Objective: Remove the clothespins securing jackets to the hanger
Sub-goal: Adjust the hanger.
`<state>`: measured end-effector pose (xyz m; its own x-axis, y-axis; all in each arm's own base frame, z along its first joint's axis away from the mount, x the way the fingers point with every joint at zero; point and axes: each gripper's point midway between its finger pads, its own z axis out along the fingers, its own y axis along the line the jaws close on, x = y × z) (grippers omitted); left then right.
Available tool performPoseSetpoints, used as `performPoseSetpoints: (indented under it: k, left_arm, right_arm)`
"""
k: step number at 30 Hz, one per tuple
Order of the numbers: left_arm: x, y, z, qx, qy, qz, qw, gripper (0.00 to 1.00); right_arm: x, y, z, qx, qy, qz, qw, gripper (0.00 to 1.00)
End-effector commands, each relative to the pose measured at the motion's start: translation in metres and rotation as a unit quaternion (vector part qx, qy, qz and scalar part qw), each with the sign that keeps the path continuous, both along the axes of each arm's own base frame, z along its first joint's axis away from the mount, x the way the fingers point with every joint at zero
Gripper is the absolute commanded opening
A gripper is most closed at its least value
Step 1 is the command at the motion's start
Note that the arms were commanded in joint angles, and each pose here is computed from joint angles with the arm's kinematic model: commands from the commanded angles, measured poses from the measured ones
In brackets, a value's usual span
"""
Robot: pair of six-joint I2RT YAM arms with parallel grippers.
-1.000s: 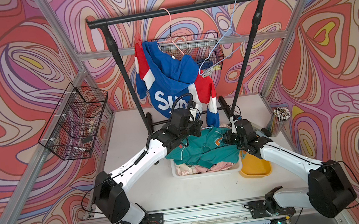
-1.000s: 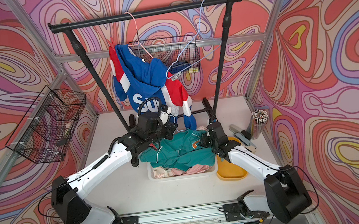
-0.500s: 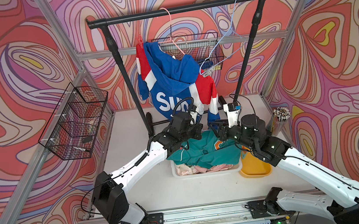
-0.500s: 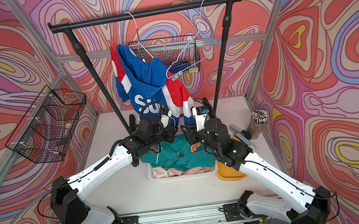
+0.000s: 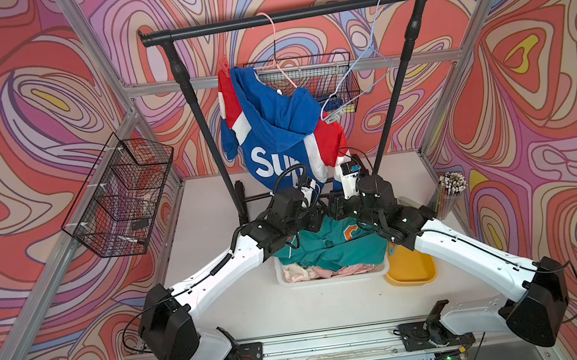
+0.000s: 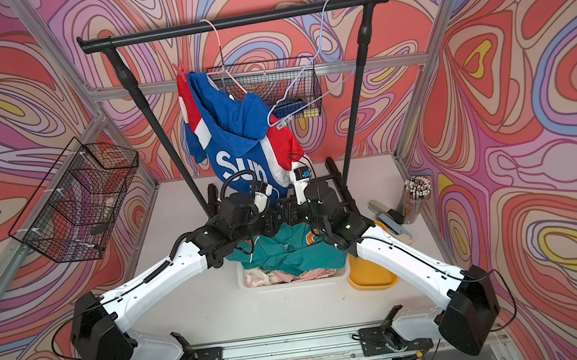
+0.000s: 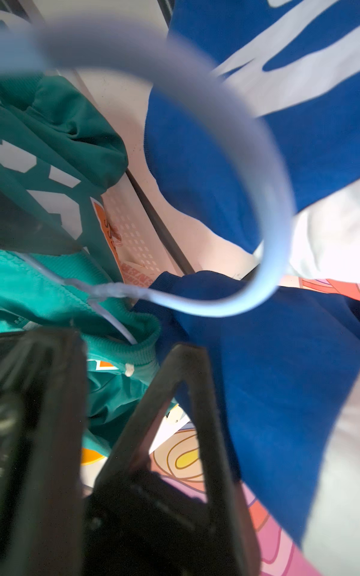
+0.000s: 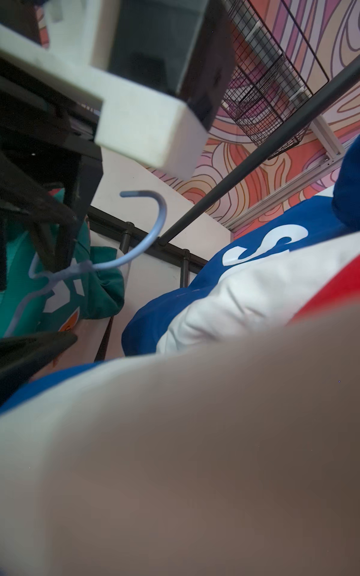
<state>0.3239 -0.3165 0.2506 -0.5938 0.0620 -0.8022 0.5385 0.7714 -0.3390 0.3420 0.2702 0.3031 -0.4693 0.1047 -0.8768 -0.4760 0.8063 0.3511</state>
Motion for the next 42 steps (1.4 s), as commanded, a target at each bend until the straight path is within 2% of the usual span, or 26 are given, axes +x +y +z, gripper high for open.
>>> performPoseSetpoints:
  k: [1,7,15,19,26,34,42]
  left_arm:
    - [-0.008,-0.001,-0.001,-0.009,0.006,-0.008,1.0,0.41]
    - [-0.011,0.0,-0.002,-0.012,0.008,-0.011,1.0,0.42]
    - [-0.013,-0.001,0.0,-0.018,0.005,-0.016,1.0,0.45]
    - [-0.013,-0.003,0.0,-0.021,0.008,-0.019,1.0,0.46]
    - [-0.014,0.003,0.006,-0.015,-0.002,-0.014,1.0,0.51]
    - [-0.018,0.023,0.024,0.0,-0.018,0.004,1.0,0.64]
    - [-0.033,0.056,0.049,-0.029,-0.035,0.017,0.999,0.71]
  right_arm:
    - [0.005,0.01,0.006,0.003,-0.01,0.011,1.0,0.57]
    - [0.012,0.01,-0.007,-0.01,-0.001,0.001,1.0,0.51]
    - [0.016,0.023,-0.02,-0.009,0.013,0.019,1.0,0.35]
    - [0.017,0.026,-0.019,-0.006,0.013,0.026,1.0,0.25]
    - [0.015,0.026,-0.02,-0.005,0.012,0.031,0.999,0.0]
    - [0.008,0.024,-0.018,0.003,0.01,0.041,0.999,0.0]
    - [0.001,0.021,-0.021,0.004,0.008,0.046,0.999,0.0]
